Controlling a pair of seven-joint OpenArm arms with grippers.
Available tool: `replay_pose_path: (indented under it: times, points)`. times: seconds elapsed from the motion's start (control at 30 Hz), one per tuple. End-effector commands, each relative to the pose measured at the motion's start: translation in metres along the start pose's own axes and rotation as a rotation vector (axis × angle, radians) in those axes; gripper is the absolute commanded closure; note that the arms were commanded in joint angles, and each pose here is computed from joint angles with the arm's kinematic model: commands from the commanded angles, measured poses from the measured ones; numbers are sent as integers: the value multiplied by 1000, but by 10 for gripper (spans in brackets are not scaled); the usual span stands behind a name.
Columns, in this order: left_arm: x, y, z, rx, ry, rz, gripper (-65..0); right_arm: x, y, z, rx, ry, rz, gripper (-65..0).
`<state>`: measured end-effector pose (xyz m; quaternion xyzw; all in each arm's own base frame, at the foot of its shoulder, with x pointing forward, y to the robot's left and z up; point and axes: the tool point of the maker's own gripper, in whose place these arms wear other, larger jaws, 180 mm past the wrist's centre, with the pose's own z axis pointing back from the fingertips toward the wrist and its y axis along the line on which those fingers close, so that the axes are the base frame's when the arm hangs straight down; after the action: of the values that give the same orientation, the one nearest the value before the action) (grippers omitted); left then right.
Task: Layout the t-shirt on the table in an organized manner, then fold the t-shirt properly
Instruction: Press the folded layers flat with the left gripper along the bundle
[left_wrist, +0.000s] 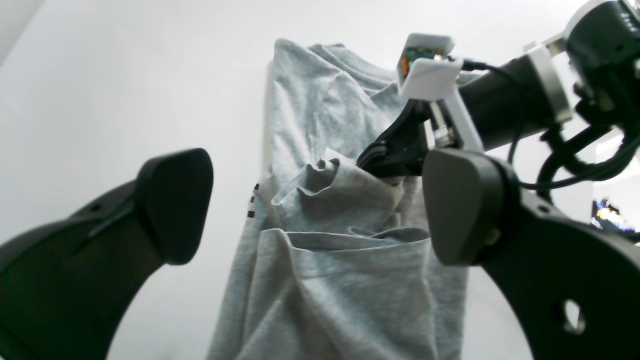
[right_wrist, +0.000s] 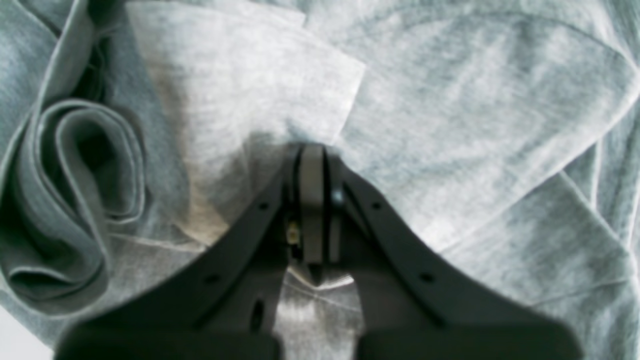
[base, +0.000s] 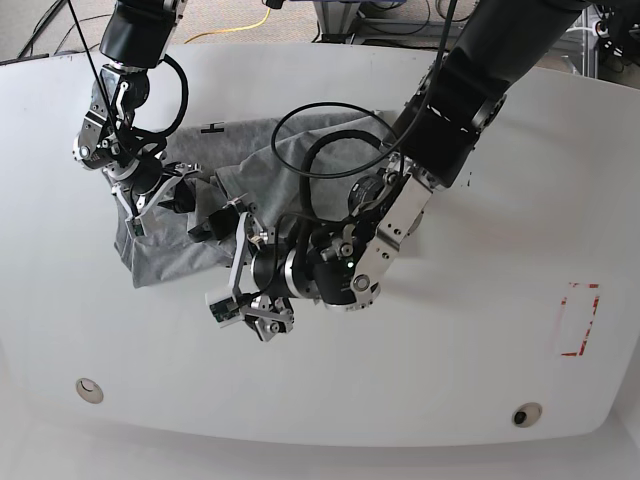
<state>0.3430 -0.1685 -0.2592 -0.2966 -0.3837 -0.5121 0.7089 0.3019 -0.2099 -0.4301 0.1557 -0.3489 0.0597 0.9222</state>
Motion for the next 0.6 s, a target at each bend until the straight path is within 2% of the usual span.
replay_pose_path:
  times: [0.0,0.07,0.33,0.53,0.57]
  points:
    - [-14,4,12,20,6,0,-650,-10,-7,2,-29,62,22,-13]
    - [-33,6,18,33,25,16,-650,-10,-7,2,-28,63,21,-13]
    - [-72,10,42,85,-23,102,-650,-12,-7,2,-28,67,20,-13]
    - [-88,2,40,81,-39,151,-293,-13,-6,2,-28,69,19,-13]
    - [-90,1,39,78,-35,155,-254,-13,-6,2,-28,69,19,-13]
